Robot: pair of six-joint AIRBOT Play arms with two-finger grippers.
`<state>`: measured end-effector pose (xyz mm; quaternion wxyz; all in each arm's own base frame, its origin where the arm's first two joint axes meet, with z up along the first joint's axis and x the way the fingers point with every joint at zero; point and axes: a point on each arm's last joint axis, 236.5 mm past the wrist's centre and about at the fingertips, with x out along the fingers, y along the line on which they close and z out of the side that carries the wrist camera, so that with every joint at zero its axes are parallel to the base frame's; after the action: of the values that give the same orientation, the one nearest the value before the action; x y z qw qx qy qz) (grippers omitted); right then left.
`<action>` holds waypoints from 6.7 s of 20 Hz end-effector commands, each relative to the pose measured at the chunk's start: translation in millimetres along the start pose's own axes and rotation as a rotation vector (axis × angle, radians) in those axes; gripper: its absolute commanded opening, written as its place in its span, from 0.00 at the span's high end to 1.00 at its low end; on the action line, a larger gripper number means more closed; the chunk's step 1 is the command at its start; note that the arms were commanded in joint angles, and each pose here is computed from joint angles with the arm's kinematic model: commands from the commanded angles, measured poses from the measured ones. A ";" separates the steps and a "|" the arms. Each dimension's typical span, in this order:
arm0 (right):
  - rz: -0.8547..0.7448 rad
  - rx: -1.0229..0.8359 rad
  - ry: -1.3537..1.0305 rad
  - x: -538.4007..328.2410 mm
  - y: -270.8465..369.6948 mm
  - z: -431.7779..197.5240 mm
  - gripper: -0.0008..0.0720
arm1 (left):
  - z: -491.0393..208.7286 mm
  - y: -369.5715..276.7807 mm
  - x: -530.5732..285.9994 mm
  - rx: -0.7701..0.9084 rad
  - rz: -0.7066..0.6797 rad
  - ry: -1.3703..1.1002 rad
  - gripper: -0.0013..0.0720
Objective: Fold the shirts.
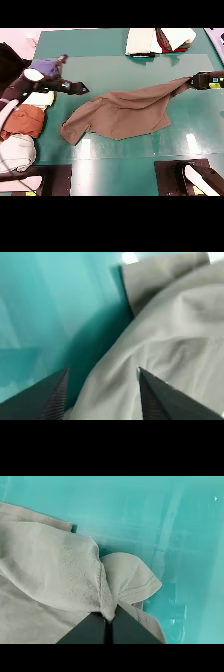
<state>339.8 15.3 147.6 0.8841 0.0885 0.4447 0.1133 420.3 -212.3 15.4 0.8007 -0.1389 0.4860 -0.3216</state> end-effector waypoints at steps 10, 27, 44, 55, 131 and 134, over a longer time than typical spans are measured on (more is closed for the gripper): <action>-0.014 0.005 -0.067 -9.5 0.4 19.2 0.97 | -9.3 -23.7 61.4 0.157 -0.045 0.124 0.95; -0.099 -0.310 -0.712 -291.8 112.5 140.0 0.97 | 58.6 -289.8 -388.1 0.784 0.038 -0.742 0.95; 0.100 0.009 0.042 128.1 20.4 127.4 0.50 | -1.9 11.9 -28.3 0.100 0.133 -0.005 0.30; 0.058 0.274 0.421 97.8 -55.7 -58.7 0.46 | -79.7 102.1 -88.5 -0.299 0.181 0.193 0.30; -0.120 -0.100 0.293 148.5 -15.6 90.2 0.52 | 60.9 108.7 -79.0 0.018 0.452 -0.002 0.30; -0.007 -0.061 0.243 128.0 -7.7 106.2 0.52 | 62.7 114.9 -116.0 -0.030 0.465 0.014 0.26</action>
<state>494.3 31.2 99.8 0.8252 0.0080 0.5569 0.0939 481.1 -74.3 60.8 0.8516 -0.0256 0.5058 -0.1353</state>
